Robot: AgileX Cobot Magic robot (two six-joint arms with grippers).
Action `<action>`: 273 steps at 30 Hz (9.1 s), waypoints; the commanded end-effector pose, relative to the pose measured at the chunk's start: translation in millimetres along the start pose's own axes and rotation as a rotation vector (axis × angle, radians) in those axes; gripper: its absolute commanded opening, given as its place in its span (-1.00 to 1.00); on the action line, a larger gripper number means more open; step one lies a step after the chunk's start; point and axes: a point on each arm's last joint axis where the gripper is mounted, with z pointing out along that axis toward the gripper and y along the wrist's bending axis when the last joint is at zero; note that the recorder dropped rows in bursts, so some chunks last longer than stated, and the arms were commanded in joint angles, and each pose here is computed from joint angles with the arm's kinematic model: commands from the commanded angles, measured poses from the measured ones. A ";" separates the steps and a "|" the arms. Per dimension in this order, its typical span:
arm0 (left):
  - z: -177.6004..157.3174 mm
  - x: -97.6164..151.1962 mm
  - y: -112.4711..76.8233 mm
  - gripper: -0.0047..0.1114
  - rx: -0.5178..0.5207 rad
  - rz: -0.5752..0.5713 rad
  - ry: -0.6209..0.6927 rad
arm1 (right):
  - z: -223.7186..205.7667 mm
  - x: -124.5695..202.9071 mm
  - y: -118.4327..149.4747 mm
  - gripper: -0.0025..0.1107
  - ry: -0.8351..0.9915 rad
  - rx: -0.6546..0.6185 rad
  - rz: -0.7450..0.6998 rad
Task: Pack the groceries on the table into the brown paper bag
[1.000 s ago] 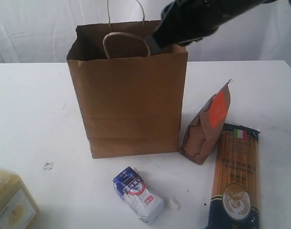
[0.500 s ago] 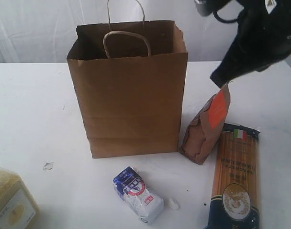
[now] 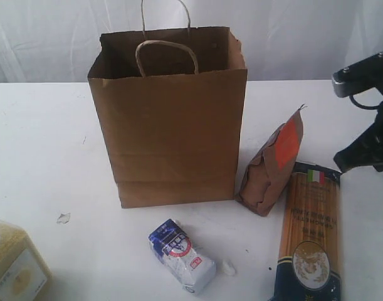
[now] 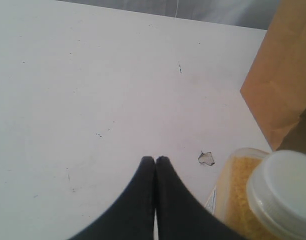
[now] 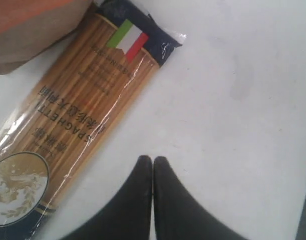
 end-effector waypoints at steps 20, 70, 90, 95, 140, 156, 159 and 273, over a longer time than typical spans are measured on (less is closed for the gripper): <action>0.1 1.3 -0.4 -0.92 0.009 -0.009 0.003 | 31.4 -20.7 68.3 -0.94 0.078 -0.734 -0.190; 0.1 1.3 -0.4 -0.92 0.009 -0.009 0.003 | 109.8 -2.1 176.7 -0.76 0.198 -0.551 -0.573; 0.1 1.3 -0.4 -0.92 0.009 -0.009 0.003 | -71.9 13.1 146.5 -0.96 -0.001 -0.937 -0.482; 0.1 1.3 -0.4 -0.92 0.009 -0.009 0.003 | -171.9 -17.6 147.3 -0.96 -0.449 -1.353 -0.467; 0.1 1.3 -0.4 -0.92 0.009 -0.009 0.003 | -134.8 -127.3 107.7 -0.58 -1.210 -0.357 -0.272; 0.1 1.3 -0.4 -0.92 0.009 -0.009 0.003 | 48.3 5.4 -85.4 -0.96 -0.607 0.085 0.501; 0.1 1.3 -0.4 -0.92 0.009 -0.009 0.003 | 89.3 50.2 -85.1 -0.96 -0.383 -0.014 0.703; -0.6 0.8 -0.6 -0.92 0.011 -0.008 -0.007 | -202.1 -156.4 -23.6 -0.96 -0.883 -0.741 0.375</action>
